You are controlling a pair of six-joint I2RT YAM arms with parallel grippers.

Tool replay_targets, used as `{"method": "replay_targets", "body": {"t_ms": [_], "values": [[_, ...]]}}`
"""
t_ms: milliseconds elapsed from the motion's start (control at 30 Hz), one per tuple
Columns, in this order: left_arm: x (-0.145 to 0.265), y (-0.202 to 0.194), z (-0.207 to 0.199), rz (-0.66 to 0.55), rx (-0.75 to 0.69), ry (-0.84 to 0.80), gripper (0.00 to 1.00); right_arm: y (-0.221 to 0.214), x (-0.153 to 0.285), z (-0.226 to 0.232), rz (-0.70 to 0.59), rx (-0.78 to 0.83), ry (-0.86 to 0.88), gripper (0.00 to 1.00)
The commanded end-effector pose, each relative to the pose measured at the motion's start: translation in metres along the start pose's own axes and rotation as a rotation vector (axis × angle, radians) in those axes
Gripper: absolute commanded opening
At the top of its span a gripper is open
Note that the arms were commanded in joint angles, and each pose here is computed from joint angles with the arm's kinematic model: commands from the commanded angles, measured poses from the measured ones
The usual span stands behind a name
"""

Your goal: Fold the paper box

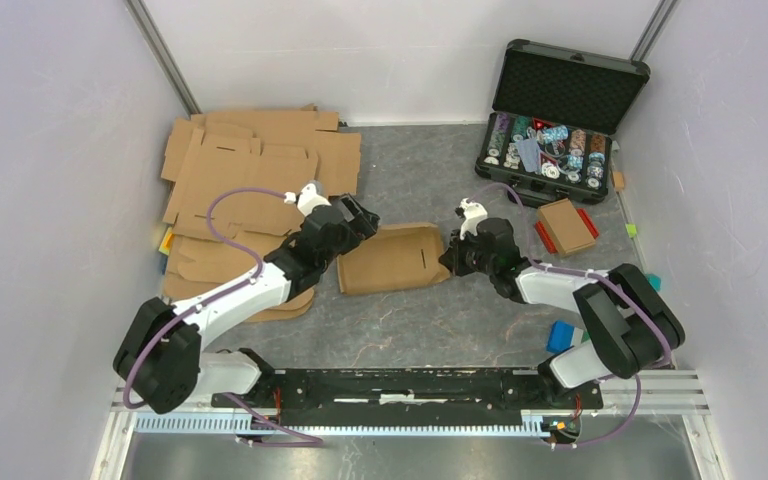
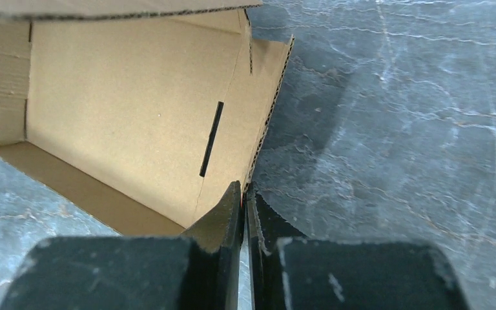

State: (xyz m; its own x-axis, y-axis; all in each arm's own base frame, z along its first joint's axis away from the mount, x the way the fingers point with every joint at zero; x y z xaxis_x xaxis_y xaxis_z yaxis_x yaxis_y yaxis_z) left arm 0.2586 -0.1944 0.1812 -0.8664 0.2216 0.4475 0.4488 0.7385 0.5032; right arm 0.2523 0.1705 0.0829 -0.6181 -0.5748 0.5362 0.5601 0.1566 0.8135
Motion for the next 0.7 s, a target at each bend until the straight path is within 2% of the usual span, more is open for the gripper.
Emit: {"method": "replay_targets", "body": {"t_ms": [0,200,400,667], "values": [[-0.003,0.004,-0.017,0.065,-0.080,-0.051,0.98,0.009,0.012,-0.011,0.013,0.127,-0.068,0.10],[-0.014,-0.003,-0.021,0.180,-0.127,-0.030,1.00,0.004,0.023,-0.016,0.027,0.160,-0.090,0.13],[-0.013,0.001,-0.025,0.185,-0.162,-0.022,1.00,0.003,0.030,-0.022,0.010,0.171,-0.126,0.16],[-0.008,0.009,-0.041,0.215,-0.192,-0.034,1.00,0.002,0.029,-0.020,0.003,0.175,-0.090,0.16]]}}
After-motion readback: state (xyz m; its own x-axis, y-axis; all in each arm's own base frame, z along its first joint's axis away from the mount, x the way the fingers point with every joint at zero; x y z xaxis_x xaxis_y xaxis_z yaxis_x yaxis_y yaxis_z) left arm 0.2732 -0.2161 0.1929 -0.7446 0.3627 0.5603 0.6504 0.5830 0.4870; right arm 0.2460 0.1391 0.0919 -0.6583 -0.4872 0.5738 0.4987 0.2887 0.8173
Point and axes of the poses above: each gripper's point midway between its finger pads, its own x axis back along the fingers, its own z axis along the line the jaws close on, y = z × x, the point moved 8 cm from there along x, back along the fingers, and after that the axes turned 10 degrees about x, right-handed, at the moved point
